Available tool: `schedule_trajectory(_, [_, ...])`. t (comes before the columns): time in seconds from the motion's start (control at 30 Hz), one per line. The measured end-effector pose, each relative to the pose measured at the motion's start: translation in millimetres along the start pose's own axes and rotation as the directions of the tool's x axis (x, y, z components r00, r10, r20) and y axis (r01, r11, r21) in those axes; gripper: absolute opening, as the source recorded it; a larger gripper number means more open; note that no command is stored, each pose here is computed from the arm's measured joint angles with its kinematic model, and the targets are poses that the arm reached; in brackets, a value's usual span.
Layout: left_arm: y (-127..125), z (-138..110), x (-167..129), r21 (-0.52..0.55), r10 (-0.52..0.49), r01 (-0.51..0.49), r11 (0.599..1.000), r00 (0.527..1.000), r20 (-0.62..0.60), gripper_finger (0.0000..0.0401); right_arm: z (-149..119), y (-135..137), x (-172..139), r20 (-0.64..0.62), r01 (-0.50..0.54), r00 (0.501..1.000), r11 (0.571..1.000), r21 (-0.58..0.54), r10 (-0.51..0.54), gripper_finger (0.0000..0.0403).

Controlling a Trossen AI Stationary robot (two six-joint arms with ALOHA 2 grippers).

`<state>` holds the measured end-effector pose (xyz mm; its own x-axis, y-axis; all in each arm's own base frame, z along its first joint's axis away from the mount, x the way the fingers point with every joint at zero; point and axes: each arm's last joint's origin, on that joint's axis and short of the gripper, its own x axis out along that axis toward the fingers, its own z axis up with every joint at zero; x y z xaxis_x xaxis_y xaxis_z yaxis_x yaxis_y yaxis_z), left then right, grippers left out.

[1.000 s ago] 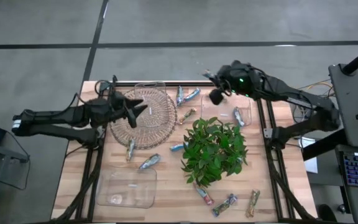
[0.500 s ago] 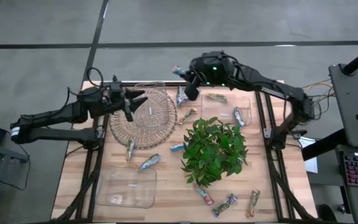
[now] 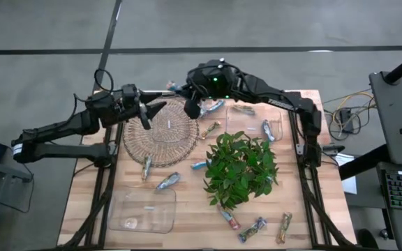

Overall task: Pick and place Granola Bars by type
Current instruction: Put the middle right yellow granola bar into the top left transparent bin

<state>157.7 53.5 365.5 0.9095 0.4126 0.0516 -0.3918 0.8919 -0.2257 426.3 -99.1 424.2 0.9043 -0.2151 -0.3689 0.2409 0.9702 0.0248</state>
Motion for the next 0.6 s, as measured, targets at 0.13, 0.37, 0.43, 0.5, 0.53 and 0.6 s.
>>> schedule_trajectory(0.13, [-3,3,5,0.025,-0.048,0.048,0.999,0.999,-0.015,0.0243,2,5,10,0.009,-0.023,1.000,1.000,0.002,0.023,0.0017])
schedule_trajectory(0.37, [-6,11,11,0.049,-0.050,0.050,0.998,0.999,-0.005,0.0240,3,11,11,0.015,-0.052,0.999,0.999,0.002,0.052,0.0017])
schedule_trajectory(0.43, [-6,15,12,0.051,-0.036,0.036,0.998,0.999,0.006,0.0236,3,12,11,0.011,-0.056,0.998,0.998,0.002,0.056,0.0017])
schedule_trajectory(0.5, [-7,19,13,0.061,-0.029,0.028,0.998,0.999,0.018,0.0233,3,12,11,0.010,-0.056,0.998,0.998,0.002,0.056,0.0017])
schedule_trajectory(0.53, [-7,21,14,0.063,-0.029,0.027,0.998,0.999,0.022,0.0232,3,12,11,0.011,-0.056,0.998,0.998,0.002,0.056,0.0017])
schedule_trajectory(0.6, [-8,22,15,0.064,-0.029,0.028,0.998,0.999,0.021,0.0230,3,12,11,0.007,-0.055,0.998,0.998,0.002,0.055,0.0017])
